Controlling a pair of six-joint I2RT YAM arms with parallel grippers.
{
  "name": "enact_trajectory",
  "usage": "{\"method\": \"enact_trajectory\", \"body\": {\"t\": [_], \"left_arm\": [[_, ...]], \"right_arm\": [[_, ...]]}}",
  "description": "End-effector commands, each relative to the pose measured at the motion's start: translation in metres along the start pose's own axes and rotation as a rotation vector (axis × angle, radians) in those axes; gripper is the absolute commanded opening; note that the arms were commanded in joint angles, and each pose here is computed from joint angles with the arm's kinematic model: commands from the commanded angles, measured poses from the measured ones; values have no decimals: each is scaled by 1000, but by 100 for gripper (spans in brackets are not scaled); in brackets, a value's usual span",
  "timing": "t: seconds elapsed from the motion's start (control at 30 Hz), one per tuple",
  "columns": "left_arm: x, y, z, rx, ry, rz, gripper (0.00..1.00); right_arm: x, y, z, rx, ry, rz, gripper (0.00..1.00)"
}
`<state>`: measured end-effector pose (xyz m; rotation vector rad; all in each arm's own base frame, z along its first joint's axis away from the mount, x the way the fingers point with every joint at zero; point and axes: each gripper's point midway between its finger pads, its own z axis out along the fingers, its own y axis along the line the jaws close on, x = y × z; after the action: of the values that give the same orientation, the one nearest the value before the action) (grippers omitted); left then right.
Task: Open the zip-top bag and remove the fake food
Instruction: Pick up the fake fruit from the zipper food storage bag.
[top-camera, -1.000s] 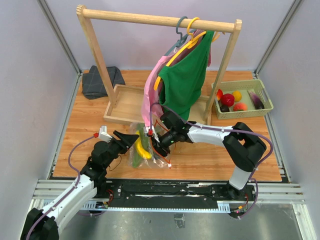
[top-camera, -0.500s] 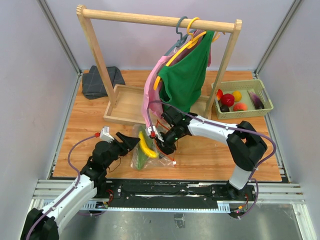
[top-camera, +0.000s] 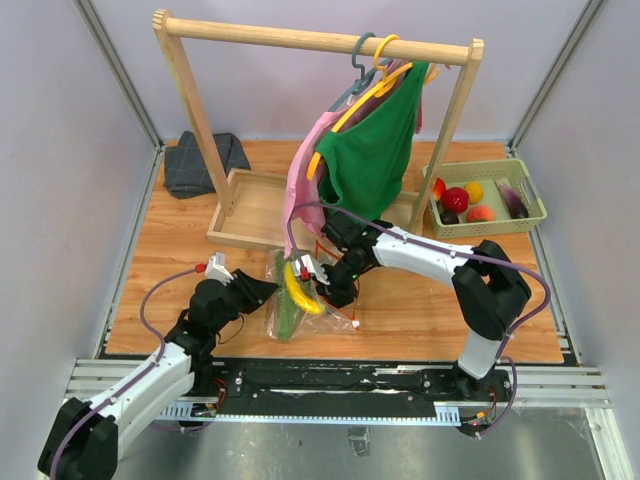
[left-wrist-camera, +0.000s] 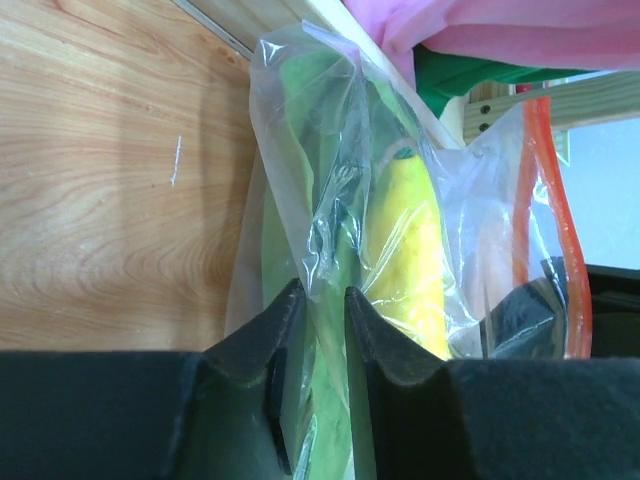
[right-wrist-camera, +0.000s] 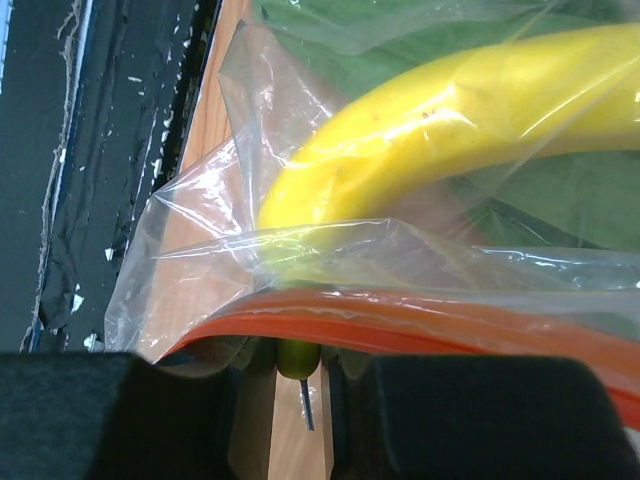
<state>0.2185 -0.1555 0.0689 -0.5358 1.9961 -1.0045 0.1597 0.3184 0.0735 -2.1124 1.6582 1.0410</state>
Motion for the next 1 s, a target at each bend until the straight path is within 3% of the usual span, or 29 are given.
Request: {"method": "enact_trajectory", "body": {"t": [0.0, 0.1, 0.13, 0.97], "left_arm": [[8, 7, 0, 20, 10, 40, 16], [4, 5, 0, 27, -2, 55, 1], [3, 4, 0, 28, -8, 58, 0], [-30, -16, -2, 4, -92, 202, 0]], "right_arm": [[11, -2, -8, 7, 68, -6, 15], [15, 0, -11, 8, 89, -13, 15], [16, 0, -12, 9, 94, -16, 15], [51, -15, -62, 124, 256, -47, 16]]}}
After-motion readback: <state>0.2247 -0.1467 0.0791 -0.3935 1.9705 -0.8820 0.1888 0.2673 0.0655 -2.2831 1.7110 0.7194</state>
